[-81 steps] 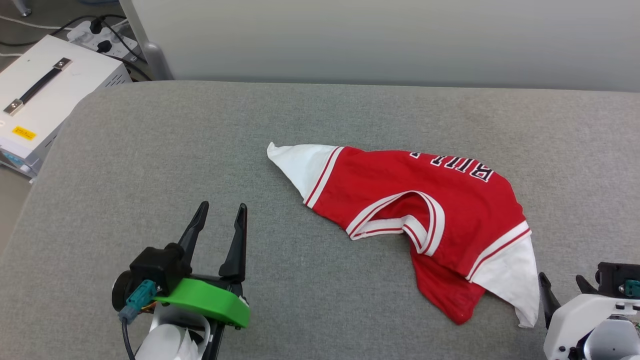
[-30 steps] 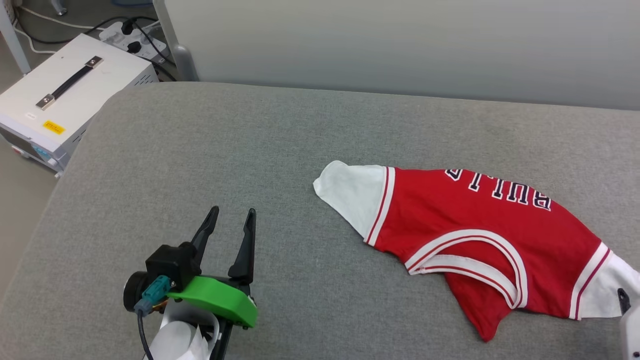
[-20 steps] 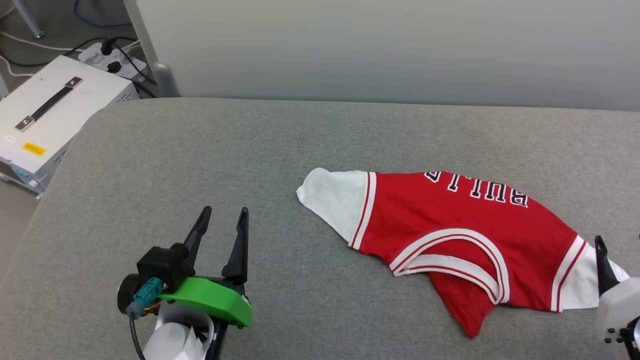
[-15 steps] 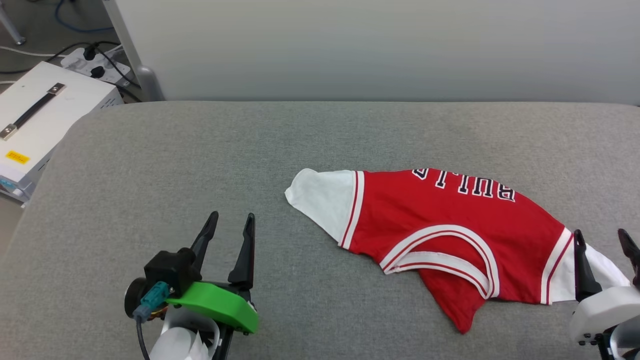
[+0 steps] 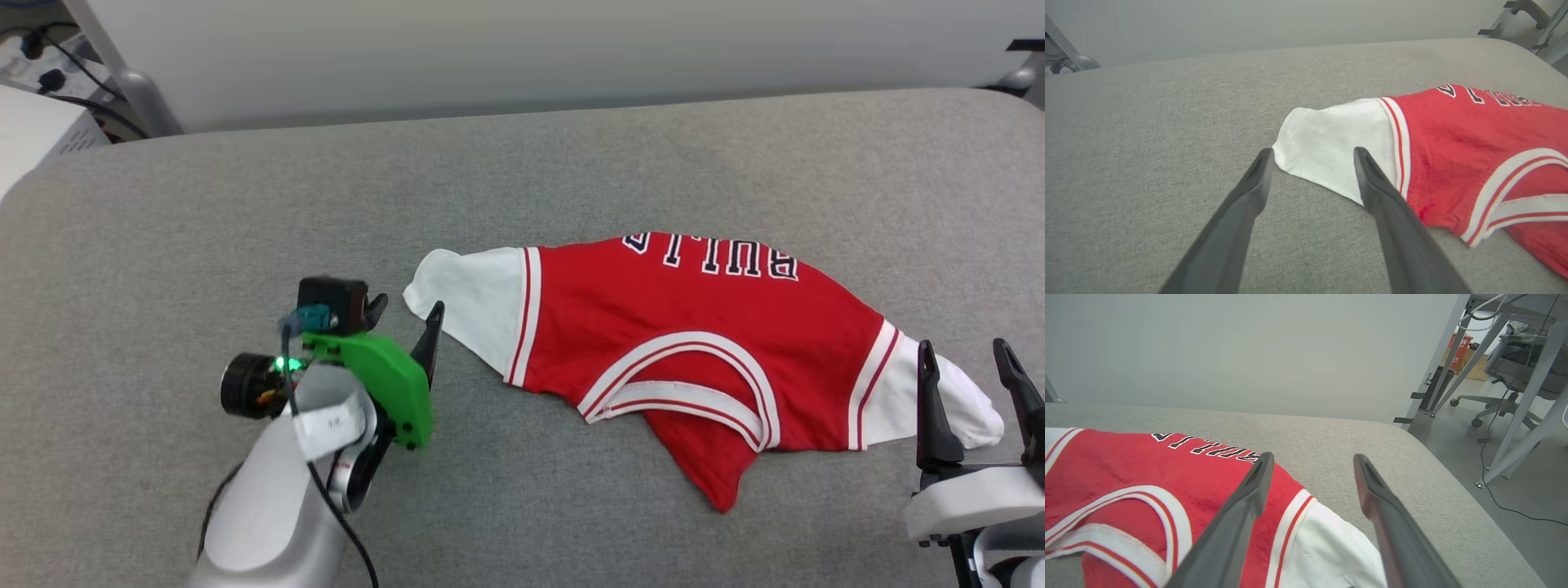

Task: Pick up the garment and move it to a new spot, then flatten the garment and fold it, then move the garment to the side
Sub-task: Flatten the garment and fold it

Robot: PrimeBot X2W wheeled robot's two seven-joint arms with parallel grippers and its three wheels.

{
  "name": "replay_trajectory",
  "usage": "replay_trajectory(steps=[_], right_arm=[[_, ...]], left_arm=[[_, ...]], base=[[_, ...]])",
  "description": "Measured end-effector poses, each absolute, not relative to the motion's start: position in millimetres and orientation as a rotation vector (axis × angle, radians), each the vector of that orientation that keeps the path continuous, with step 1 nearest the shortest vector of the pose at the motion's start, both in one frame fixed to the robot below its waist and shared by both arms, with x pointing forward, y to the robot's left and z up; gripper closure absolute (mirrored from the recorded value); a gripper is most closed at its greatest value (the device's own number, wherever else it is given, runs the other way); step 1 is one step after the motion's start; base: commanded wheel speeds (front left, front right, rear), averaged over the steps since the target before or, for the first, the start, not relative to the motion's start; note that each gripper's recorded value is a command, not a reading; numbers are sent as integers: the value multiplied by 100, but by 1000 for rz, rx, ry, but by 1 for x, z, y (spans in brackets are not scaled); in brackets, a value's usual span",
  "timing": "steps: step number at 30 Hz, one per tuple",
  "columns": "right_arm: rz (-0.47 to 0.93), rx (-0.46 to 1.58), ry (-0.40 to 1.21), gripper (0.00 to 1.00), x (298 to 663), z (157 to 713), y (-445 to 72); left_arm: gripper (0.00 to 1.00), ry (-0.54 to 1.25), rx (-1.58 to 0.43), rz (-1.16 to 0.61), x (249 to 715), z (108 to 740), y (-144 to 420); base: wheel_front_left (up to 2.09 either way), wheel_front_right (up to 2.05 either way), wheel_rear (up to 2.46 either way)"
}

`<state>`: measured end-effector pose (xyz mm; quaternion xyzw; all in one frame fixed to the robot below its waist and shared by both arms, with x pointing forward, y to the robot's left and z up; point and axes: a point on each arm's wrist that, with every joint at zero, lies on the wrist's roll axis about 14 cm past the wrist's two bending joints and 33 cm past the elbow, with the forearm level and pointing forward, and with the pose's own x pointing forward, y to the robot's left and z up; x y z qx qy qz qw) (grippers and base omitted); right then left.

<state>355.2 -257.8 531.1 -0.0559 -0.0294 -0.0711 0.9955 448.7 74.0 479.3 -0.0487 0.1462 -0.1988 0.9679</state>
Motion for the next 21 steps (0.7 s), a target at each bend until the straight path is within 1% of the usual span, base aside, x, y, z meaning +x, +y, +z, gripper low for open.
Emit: replay_trajectory(steps=[2, 5, 9, 16, 21], right_arm=[[-147, -112, -43, 0, 356, 526, -259], [-150, -114, -30, 0, 360, 521, -260], [-151, -140, 7, 0, 364, 509, -260], [-183, -144, 65, 0, 360, 489, -270], [-188, -141, 85, 0, 362, 480, -272]], left_arm=[[0, 397, -34, -420, 459, 465, 69], [0, 455, 73, -438, 477, 457, 67], [0, 546, 186, -419, 503, 441, 73], [0, 730, 279, -437, 508, 396, 75], [0, 745, 310, -449, 516, 386, 72]], base=[[0, 0, 0], [0, 0, 0], [0, 0, 0], [0, 0, 0], [0, 0, 0]])
